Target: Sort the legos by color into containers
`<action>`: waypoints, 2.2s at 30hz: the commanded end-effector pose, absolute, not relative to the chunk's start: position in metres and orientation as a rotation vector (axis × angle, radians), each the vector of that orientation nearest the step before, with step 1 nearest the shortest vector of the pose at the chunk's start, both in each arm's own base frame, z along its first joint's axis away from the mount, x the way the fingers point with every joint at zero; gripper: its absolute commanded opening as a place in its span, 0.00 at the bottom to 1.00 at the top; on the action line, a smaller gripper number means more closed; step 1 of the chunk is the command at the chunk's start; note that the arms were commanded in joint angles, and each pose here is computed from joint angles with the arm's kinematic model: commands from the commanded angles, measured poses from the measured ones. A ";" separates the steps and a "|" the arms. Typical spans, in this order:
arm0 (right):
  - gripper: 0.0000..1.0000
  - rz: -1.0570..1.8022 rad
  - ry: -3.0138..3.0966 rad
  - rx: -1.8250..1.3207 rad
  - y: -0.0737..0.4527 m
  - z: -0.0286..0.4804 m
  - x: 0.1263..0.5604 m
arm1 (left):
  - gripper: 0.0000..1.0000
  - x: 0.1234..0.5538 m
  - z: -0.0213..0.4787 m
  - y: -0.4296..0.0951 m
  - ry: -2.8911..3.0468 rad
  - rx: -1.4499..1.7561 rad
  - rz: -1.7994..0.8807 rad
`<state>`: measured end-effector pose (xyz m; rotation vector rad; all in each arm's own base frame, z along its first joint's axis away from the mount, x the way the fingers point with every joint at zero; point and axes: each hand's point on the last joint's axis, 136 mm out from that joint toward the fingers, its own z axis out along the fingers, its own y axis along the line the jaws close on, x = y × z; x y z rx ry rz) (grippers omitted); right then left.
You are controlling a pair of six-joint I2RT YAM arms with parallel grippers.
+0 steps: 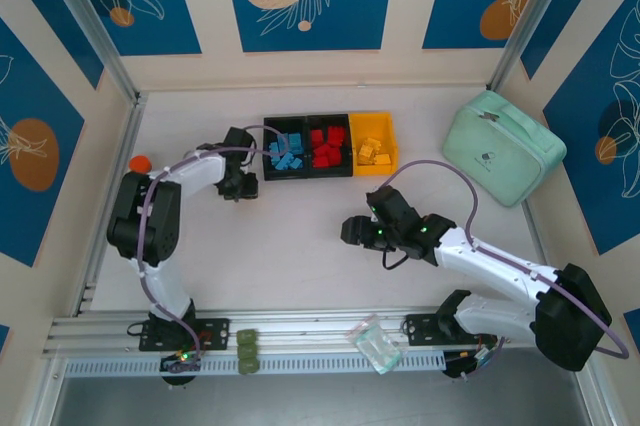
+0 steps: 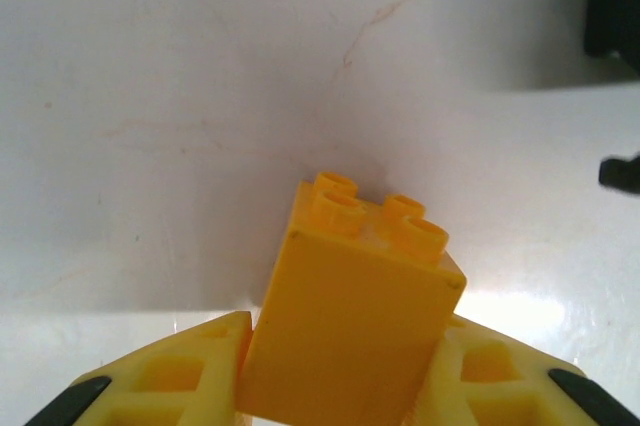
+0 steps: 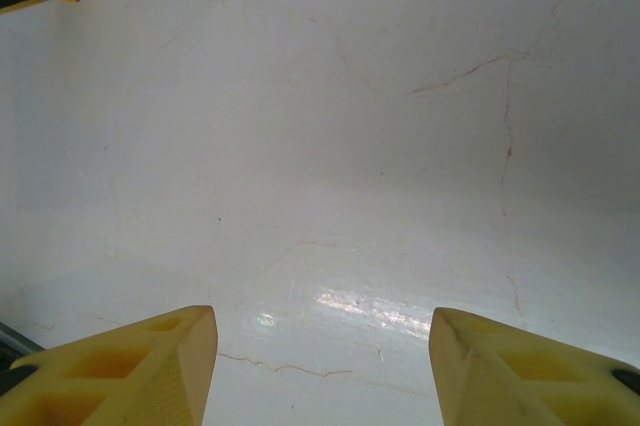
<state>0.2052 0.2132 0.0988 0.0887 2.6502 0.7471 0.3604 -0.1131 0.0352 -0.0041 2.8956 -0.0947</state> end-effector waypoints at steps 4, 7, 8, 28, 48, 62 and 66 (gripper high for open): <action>0.58 0.745 2.630 0.117 0.204 0.109 0.204 | 0.26 0.341 0.066 -0.124 2.871 0.009 -0.189; 0.58 0.736 2.618 0.135 0.197 0.112 0.204 | 0.26 0.334 0.080 -0.136 2.848 0.026 -0.256; 0.58 0.733 2.613 0.145 0.194 0.114 0.203 | 0.26 0.332 0.085 -0.143 2.836 0.039 -0.289; 0.58 0.665 2.517 0.486 0.113 0.118 0.184 | 0.26 0.355 0.145 -0.353 2.660 0.410 -0.595; 0.59 0.695 2.528 0.549 0.107 0.108 0.175 | 0.29 0.448 0.143 -0.445 2.525 0.486 -0.611; 0.58 0.688 2.535 0.573 0.104 0.109 0.173 | 0.34 0.484 0.142 -0.483 2.344 0.454 -0.798; 0.58 0.686 2.537 0.578 0.103 0.109 0.172 | 0.35 0.489 0.139 -0.485 2.329 0.449 -0.796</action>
